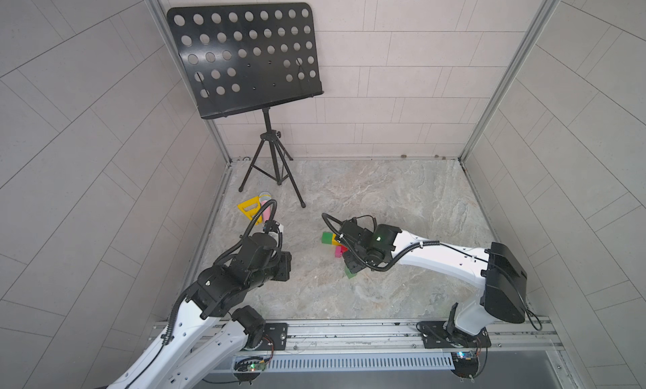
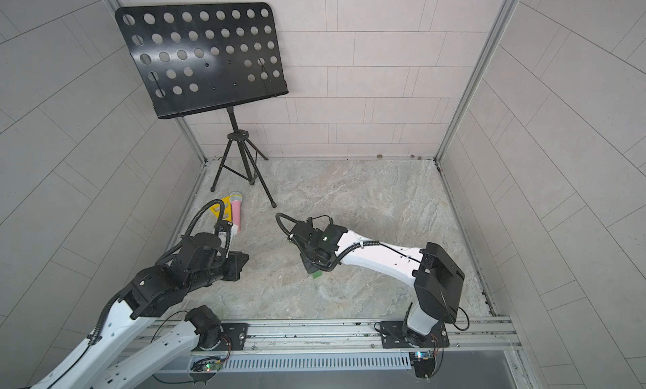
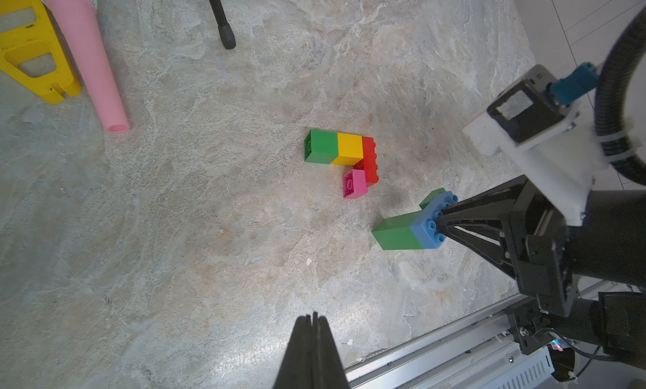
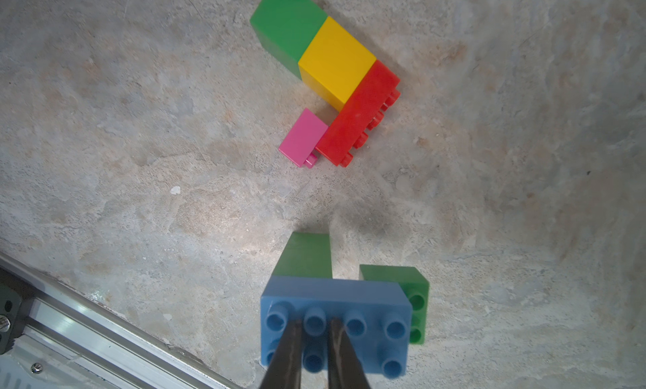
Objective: Assemble the letter r with lego
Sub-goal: Adjust the lego brick at the center of the board.
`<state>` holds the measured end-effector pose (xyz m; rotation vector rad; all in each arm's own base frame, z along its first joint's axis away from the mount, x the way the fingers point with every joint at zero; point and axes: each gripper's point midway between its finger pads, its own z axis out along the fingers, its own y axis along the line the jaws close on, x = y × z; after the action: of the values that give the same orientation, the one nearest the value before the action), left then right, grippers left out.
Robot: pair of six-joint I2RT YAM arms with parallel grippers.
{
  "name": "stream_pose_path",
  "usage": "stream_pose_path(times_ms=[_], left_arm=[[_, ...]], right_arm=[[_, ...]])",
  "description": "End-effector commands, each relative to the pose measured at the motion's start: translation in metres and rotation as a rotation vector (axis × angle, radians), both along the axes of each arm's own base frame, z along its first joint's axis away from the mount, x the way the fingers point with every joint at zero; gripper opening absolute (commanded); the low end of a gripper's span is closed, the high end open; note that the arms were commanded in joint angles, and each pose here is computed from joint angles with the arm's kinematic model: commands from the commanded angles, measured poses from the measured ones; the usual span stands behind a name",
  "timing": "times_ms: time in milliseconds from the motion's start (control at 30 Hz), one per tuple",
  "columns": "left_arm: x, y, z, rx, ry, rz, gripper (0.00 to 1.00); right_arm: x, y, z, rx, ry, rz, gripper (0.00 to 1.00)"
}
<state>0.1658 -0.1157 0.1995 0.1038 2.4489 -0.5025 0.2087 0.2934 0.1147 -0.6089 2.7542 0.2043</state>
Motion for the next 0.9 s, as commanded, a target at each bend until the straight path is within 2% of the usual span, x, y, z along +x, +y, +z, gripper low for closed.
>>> stream_pose_path(times_ms=[0,233,433,600,800,867], left_arm=[[0.001,0.0,-0.004,0.02,-0.003,-0.012,0.0],[0.001,0.0,-0.004,0.019,-0.004,-0.012,0.0],[0.002,0.0,-0.004,0.021,-0.003,-0.013,0.0],[0.001,0.001,-0.002,0.016,-0.013,-0.01,0.0],[0.0,0.003,0.002,0.005,-0.032,-0.004,0.0],[0.0,0.003,0.001,0.003,-0.032,-0.004,0.0]], right_arm=[[-0.018,-0.017,-0.029,-0.122,0.095,0.0,0.18],[-0.002,0.0,0.017,-0.042,0.011,0.002,0.23],[0.003,0.028,0.049,0.085,0.019,0.069,0.29],[0.011,0.024,0.069,0.124,0.005,0.089,0.37],[0.015,-0.011,0.08,0.143,-0.013,0.019,0.57],[0.008,-0.016,0.078,0.159,0.004,0.005,0.7]])
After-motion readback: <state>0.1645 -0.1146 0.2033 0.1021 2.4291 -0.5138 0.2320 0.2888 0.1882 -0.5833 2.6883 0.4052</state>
